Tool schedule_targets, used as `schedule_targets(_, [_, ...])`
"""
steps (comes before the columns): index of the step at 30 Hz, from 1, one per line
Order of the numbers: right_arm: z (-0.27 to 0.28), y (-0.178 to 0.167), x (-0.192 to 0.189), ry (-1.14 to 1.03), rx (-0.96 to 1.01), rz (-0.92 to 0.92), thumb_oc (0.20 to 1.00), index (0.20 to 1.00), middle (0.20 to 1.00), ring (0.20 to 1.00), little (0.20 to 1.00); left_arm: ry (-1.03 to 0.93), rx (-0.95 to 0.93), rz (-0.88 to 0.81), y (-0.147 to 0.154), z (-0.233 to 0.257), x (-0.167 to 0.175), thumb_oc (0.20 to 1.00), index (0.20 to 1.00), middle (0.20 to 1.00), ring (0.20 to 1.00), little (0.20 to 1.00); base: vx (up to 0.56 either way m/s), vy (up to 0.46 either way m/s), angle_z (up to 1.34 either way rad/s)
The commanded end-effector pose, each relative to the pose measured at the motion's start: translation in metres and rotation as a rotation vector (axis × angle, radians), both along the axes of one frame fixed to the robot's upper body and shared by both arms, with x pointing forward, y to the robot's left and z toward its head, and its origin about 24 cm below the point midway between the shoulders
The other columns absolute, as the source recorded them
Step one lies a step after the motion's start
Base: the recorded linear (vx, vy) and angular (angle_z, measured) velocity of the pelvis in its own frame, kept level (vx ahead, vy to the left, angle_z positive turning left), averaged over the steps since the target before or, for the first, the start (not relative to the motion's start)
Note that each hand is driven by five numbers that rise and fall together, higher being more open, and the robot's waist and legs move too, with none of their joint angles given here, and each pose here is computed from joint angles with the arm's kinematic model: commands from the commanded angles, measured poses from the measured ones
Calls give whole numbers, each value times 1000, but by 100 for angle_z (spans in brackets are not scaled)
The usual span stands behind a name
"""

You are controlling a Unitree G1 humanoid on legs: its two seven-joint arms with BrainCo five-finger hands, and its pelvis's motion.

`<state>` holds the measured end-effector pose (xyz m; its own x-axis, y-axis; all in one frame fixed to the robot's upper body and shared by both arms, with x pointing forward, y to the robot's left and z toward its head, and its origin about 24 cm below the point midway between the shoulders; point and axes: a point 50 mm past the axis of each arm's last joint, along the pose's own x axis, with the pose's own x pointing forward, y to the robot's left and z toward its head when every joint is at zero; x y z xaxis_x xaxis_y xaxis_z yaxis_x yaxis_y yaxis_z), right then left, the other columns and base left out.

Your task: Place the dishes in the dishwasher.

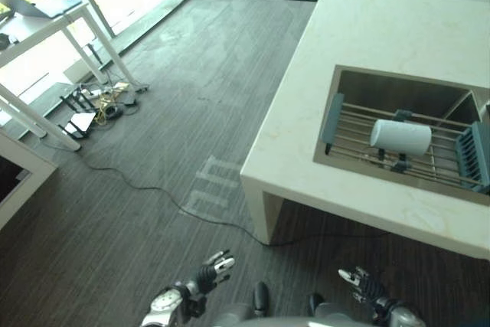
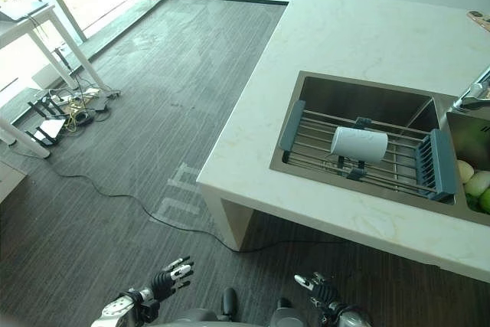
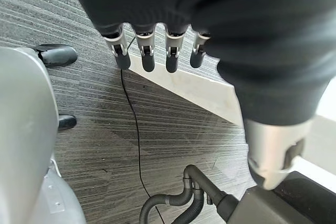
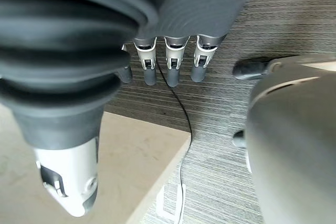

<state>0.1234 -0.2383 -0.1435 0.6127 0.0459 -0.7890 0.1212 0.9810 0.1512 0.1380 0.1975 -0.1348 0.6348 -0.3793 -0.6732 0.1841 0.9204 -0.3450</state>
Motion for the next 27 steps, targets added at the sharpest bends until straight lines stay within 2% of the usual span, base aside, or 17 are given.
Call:
schedule_targets(1, [13,-19,22,-76,-86,-10,1000,1000,1000,1000,1000,-94,-48,-23,-14,9,21,1000,1000,1000,1000,1000,15,71,-23])
schedule_targets(4, [17,-18,31,-106,-99,0,1000,1000,1000,1000,1000,-107,-31,-17,-13,10,24,1000,1000,1000,1000,1000,-46,31,-74])
schedule_targets(8, [22,-24,38,-129,-107,-23,1000,1000,1000,1000,1000,-152,-30,20,-9,18,42,1000,1000,1000,1000,1000,-54,-299,-60])
schedule_targets(11, [19,-24,34,-100,-102,-32,1000,1000,1000,1000,1000,-127,-25,68,-4,15,37,1000,1000,1000,1000,1000,152,-572,-9])
schedule_targets(17, [18,-24,31,-61,-131,90,1000,1000,1000,1000,1000,-62,-2,229,3,4,16,1000,1000,1000,1000,1000,102,-534,-22])
schedule_targets(18, [18,-25,31,-58,-140,92,1000,1000,1000,1000,1000,-63,15,214,2,4,17,1000,1000,1000,1000,1000,-39,-353,-29])
schedule_targets(22, [16,-30,24,-28,-142,68,1000,1000,1000,1000,1000,-29,38,176,-3,-1,11,1000,1000,1000,1000,1000,70,-42,-15])
schedule_targets(25, [13,-34,18,4,-141,-38,1000,1000,1000,1000,1000,21,88,125,-1,-6,3,1000,1000,1000,1000,1000,89,131,-51])
schedule_targets(27, [10,-34,10,32,-152,-37,1000,1000,1000,1000,1000,56,96,171,4,-8,1,1000,1000,1000,1000,1000,84,72,-4])
